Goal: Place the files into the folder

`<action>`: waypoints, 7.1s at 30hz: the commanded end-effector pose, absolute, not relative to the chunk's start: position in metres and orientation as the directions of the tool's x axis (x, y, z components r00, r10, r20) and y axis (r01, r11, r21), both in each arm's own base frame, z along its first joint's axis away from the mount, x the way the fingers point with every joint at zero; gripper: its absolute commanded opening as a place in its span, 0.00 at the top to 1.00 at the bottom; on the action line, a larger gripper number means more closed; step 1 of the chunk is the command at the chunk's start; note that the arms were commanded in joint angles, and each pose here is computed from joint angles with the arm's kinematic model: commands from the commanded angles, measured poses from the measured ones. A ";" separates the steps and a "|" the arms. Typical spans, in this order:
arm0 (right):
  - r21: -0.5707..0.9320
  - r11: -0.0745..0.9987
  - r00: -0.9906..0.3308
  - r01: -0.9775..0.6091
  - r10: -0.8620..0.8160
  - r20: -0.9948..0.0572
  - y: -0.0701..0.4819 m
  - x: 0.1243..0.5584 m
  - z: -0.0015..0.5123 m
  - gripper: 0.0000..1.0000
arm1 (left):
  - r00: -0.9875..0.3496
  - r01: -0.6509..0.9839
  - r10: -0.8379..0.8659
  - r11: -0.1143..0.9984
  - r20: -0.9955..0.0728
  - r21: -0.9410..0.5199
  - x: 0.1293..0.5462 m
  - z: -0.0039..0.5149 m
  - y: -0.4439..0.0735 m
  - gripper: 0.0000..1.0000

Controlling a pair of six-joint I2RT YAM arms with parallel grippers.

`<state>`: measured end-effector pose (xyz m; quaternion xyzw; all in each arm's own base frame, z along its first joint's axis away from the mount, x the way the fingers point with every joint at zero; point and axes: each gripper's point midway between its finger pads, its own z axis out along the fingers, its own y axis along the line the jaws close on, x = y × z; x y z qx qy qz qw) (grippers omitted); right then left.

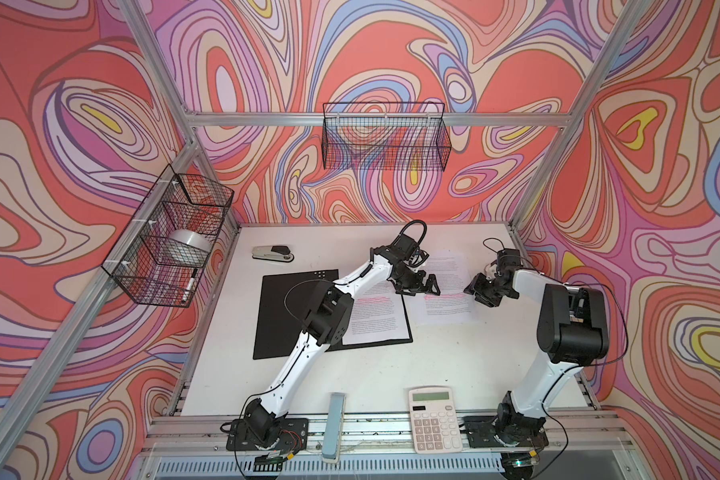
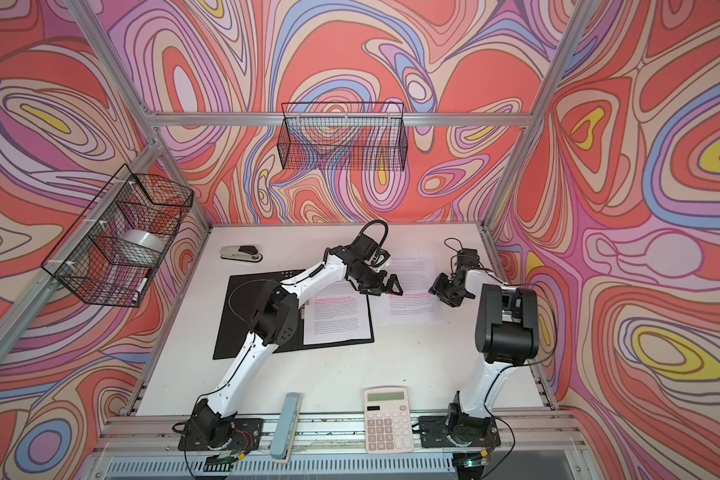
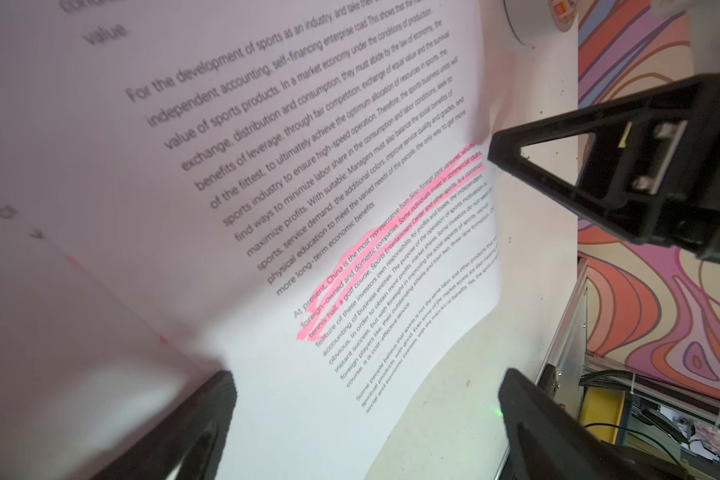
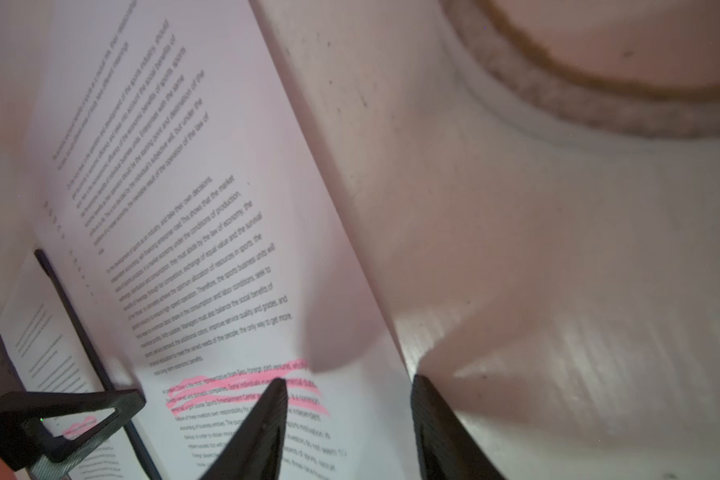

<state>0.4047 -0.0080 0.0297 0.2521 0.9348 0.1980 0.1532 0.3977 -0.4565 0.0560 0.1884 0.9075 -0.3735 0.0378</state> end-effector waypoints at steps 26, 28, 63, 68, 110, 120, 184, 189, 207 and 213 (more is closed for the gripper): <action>0.481 0.780 -0.865 0.400 0.495 -0.084 0.014 0.359 0.050 0.54 | -0.892 0.437 0.379 0.587 -0.245 -0.682 0.371 0.087 -0.469 0.00; 0.455 0.795 -0.861 0.402 0.497 -0.108 0.007 0.361 0.053 0.52 | -0.881 0.472 0.365 0.649 -0.299 -0.597 0.382 0.097 -0.457 0.00; 0.368 0.829 -0.838 0.422 0.511 -0.191 -0.019 0.400 0.029 0.49 | -0.926 0.374 0.315 0.839 -0.208 -0.395 0.372 0.049 -0.418 0.00; 0.355 0.834 -0.839 0.423 0.508 -0.194 -0.021 0.399 0.029 0.49 | -0.927 0.373 0.320 0.841 -0.196 -0.393 0.369 0.044 -0.421 0.00; 0.517 0.754 -0.888 0.406 0.459 0.027 0.031 0.358 0.032 0.46 | -0.933 0.316 0.354 0.733 -0.060 -0.603 0.341 0.012 -0.471 0.00; 0.529 0.749 -0.882 0.399 0.471 0.000 0.031 0.359 0.033 0.57 | -0.920 0.341 0.383 0.679 -0.082 -0.650 0.335 0.032 -0.478 0.00; 0.821 0.551 -0.943 -0.148 0.172 -0.285 0.230 0.369 0.237 0.84 | -0.772 0.170 -0.263 0.791 -0.578 -0.587 0.430 0.327 -0.124 0.00; 0.830 0.551 -0.952 -0.084 0.202 -0.230 0.233 0.374 0.204 0.83 | -0.773 0.166 -0.269 0.788 -0.575 -0.593 0.430 0.325 -0.125 0.00; 0.634 0.764 -0.972 0.117 0.219 -0.085 0.222 0.356 0.102 0.80 | -0.807 0.144 -0.275 0.767 -0.522 -0.625 0.434 0.309 -0.130 0.00; 0.577 0.804 -0.977 0.143 0.209 -0.049 0.216 0.344 0.085 0.75 | -0.817 0.134 -0.279 0.760 -0.504 -0.636 0.435 0.304 -0.132 0.00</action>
